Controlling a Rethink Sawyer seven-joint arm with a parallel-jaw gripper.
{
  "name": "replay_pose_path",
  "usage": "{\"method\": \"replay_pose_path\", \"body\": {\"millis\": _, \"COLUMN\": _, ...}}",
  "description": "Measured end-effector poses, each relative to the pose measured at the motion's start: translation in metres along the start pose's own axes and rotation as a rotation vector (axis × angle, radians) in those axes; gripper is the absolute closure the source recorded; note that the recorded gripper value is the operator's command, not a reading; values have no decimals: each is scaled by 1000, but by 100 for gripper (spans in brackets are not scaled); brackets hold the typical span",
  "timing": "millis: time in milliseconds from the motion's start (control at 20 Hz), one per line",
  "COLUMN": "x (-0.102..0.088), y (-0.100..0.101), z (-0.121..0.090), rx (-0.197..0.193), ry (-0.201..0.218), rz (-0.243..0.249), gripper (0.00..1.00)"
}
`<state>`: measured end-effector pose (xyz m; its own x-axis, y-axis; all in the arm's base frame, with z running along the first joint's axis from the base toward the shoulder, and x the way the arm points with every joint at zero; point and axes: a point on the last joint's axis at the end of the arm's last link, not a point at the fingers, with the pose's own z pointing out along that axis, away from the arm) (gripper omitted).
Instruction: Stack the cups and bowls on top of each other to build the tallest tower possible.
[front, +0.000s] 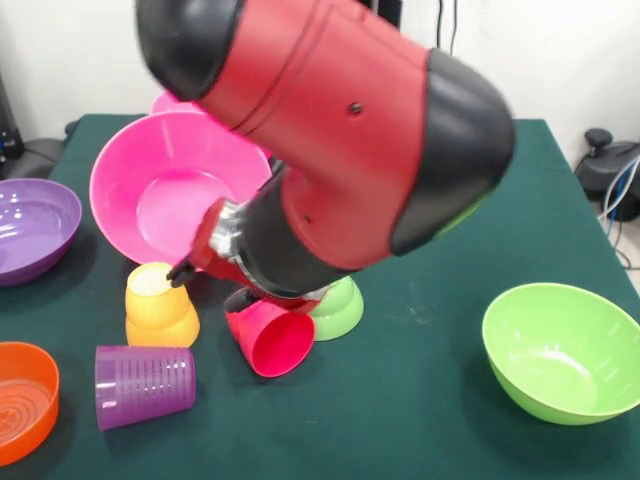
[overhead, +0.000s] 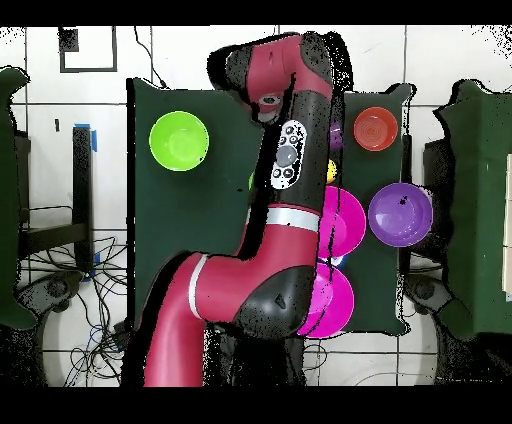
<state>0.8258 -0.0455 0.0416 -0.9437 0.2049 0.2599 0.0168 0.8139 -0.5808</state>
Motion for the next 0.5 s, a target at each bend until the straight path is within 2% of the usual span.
{"method": "replay_pose_path", "body": {"millis": 100, "x": 0, "y": 7, "z": -8, "rx": -9, "ry": -10, "rz": -7, "gripper": 0}}
{"method": "replay_pose_path", "body": {"millis": 150, "x": 2, "y": 19, "z": -18, "rx": -23, "ry": -21, "rz": -18, "gripper": 0}}
{"method": "replay_pose_path", "body": {"millis": 350, "x": 7, "y": 41, "z": -30, "rx": -45, "ry": -30, "rz": -29, "gripper": 0}}
{"method": "replay_pose_path", "body": {"millis": 400, "x": 10, "y": 56, "z": -35, "rx": -54, "ry": -32, "rz": -31, "gripper": 0}}
{"method": "replay_pose_path", "body": {"millis": 500, "x": 13, "y": 69, "z": -37, "rx": -60, "ry": -31, "rz": -30, "gripper": 0}}
